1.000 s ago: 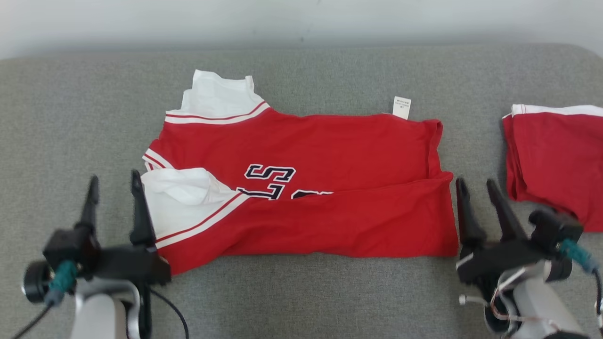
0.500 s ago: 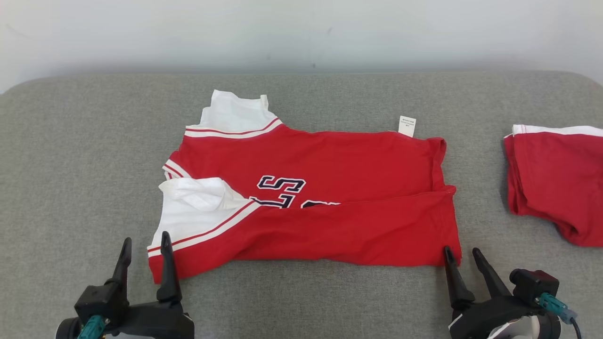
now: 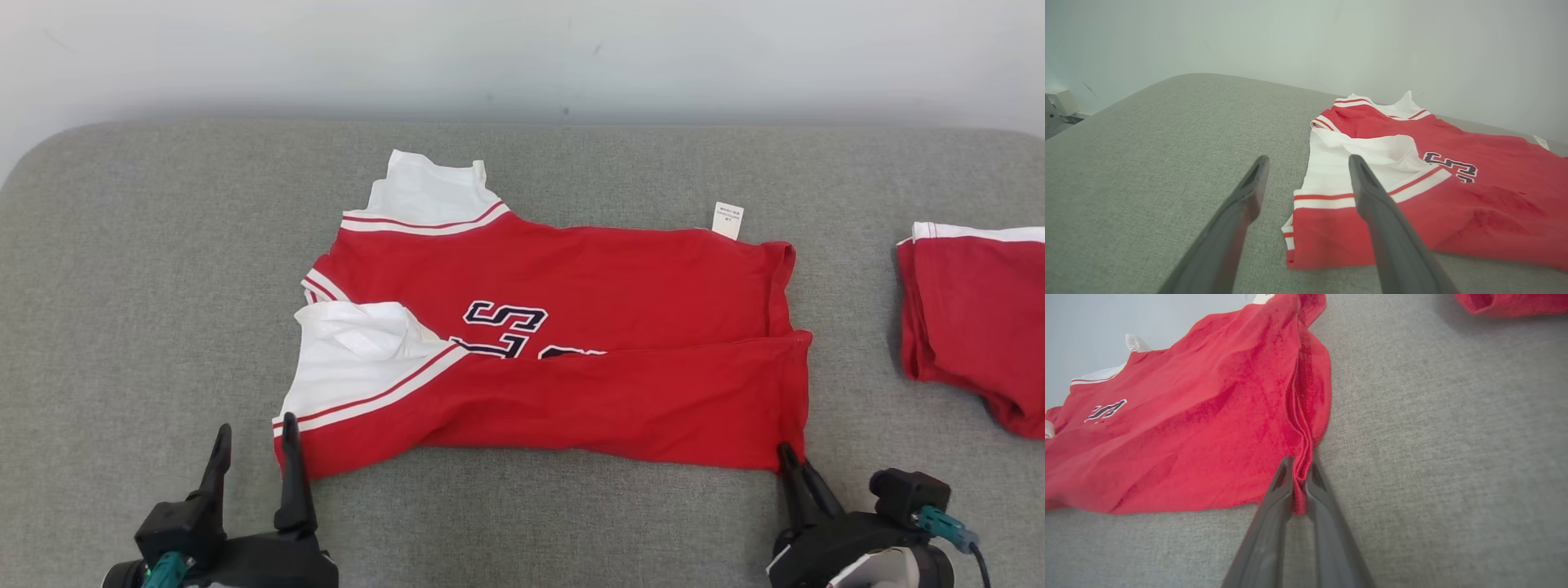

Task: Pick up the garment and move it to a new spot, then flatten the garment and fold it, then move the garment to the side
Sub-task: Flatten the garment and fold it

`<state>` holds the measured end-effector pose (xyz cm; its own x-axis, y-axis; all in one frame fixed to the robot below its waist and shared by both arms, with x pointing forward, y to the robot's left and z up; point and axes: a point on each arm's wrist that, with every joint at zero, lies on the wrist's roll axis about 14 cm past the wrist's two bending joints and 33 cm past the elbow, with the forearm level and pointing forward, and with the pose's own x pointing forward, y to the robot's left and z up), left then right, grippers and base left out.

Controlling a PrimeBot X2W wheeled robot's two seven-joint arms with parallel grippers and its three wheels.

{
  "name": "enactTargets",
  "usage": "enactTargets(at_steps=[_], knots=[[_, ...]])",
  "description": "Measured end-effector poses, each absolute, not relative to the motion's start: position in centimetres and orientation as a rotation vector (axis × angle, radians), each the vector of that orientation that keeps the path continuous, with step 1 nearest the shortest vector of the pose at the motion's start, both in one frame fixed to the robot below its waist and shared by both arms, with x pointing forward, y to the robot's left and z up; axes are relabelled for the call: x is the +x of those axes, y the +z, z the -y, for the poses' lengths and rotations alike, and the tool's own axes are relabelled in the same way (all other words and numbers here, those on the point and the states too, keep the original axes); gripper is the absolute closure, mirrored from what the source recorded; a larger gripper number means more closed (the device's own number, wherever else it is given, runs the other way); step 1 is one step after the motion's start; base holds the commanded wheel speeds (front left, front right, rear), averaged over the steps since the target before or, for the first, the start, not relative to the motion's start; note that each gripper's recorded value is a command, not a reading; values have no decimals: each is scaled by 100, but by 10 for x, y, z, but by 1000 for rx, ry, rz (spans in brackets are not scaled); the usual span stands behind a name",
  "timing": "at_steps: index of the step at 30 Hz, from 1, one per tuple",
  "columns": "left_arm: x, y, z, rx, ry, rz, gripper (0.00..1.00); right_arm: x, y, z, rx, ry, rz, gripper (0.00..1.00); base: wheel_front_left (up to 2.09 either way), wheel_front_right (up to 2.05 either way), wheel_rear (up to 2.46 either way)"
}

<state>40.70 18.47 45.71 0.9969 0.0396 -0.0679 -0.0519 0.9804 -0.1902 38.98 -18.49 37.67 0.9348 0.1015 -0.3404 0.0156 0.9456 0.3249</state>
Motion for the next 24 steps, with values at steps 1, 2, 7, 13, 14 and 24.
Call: enactTargets(at_steps=[1, 2, 7, 13, 14, 24], knots=[[407, 456, -186, -193, 53, -67, 0, 390, 376, 184, 334, 50, -365, 100, 0, 0, 0], [406, 455, -188, -196, 58, -70, 0, 391, 378, 183, 335, 55, -361, 100, 0, 0, 0], [404, 446, -200, -282, 108, -92, 0, 398, 391, 186, 344, 66, -321, 100, 0, 0, 0], [398, 426, -194, -392, 91, -148, 0, 403, 404, 187, 334, 86, -278, 100, 0, 0, 0], [398, 424, -192, -410, 88, -153, 0, 403, 405, 187, 334, 87, -277, 100, 0, 0, 0], [391, 402, -182, -518, 87, -221, 0, 402, 401, 186, 322, 97, -288, 100, 0, 0, 0]])
